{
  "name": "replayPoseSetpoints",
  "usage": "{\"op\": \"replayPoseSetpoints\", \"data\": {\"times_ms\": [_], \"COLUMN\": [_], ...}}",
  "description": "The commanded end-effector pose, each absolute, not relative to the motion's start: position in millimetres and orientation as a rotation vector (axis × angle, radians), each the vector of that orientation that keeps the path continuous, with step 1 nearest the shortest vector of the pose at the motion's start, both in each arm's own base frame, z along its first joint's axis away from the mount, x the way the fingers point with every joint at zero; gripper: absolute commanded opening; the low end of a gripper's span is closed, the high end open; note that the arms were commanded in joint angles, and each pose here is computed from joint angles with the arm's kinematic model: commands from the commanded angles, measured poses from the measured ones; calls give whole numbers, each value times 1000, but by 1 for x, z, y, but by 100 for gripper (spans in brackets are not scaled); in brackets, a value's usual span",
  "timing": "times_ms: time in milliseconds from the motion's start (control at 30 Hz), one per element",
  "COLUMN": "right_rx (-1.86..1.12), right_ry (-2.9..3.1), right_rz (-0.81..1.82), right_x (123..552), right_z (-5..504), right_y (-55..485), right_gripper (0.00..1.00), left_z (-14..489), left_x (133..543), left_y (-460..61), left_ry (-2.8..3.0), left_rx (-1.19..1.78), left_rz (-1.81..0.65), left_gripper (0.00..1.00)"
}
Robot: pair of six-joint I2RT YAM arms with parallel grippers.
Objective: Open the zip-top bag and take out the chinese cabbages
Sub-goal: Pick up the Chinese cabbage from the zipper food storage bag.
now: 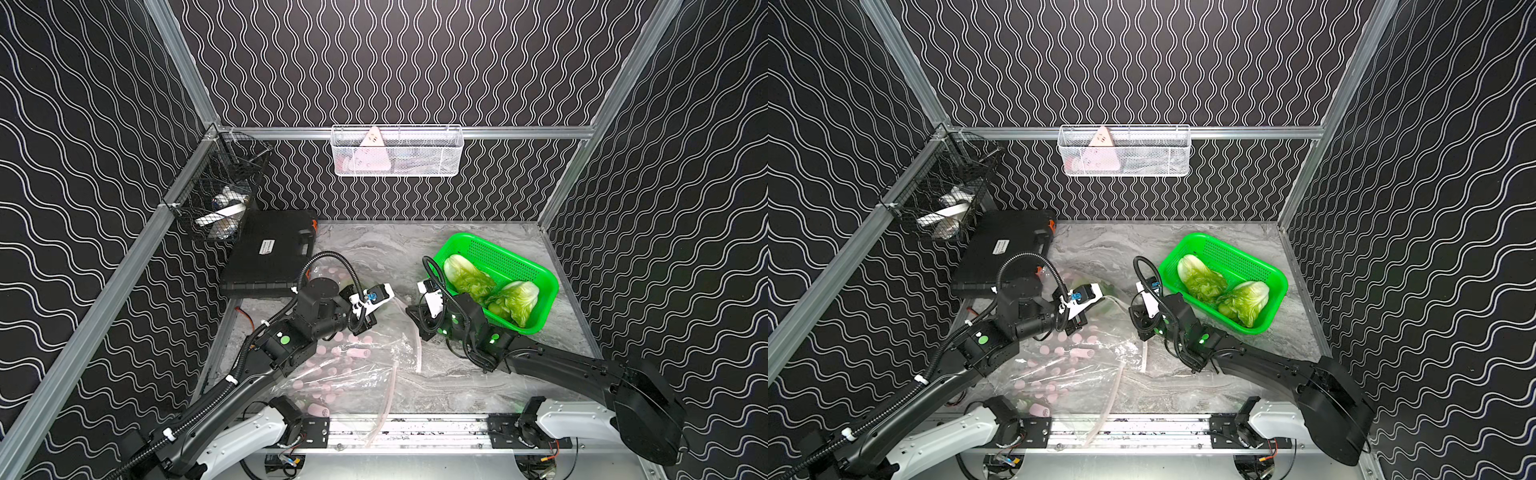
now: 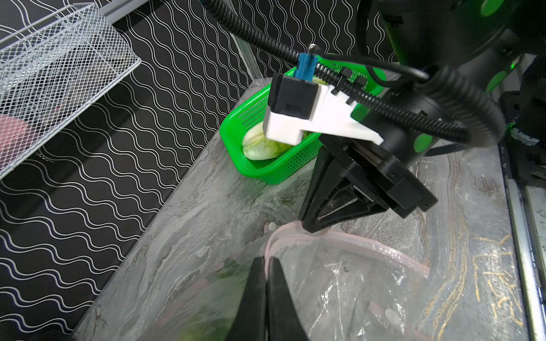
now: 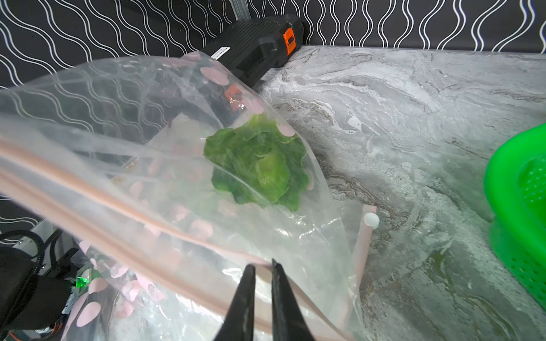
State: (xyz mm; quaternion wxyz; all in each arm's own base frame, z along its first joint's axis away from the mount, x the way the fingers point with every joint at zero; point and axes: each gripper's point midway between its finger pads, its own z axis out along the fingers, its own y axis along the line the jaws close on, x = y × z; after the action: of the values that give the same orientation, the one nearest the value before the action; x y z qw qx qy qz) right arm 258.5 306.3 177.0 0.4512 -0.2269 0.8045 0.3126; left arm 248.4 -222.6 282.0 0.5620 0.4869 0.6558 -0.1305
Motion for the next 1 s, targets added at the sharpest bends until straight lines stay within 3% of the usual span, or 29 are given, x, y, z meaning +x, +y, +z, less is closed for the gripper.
{"op": "replayPoseSetpoints", "data": {"times_ms": [0, 367, 967], "right_rx": [-556, -664, -653], "right_ry": [1939, 1892, 1915], "right_rz": [827, 945, 930], "right_x": [259, 235, 233], "right_z": [191, 198, 199], "right_y": [316, 328, 331], "right_gripper": [15, 15, 15], "left_z": [292, 290, 292], "left_x": [250, 252, 251], "left_y": [-226, -227, -224], "left_ry": [1498, 1502, 1502], "left_rx": [1137, 1131, 1120], "left_rz": [-314, -313, -309], "left_gripper": [0, 0, 0]}}
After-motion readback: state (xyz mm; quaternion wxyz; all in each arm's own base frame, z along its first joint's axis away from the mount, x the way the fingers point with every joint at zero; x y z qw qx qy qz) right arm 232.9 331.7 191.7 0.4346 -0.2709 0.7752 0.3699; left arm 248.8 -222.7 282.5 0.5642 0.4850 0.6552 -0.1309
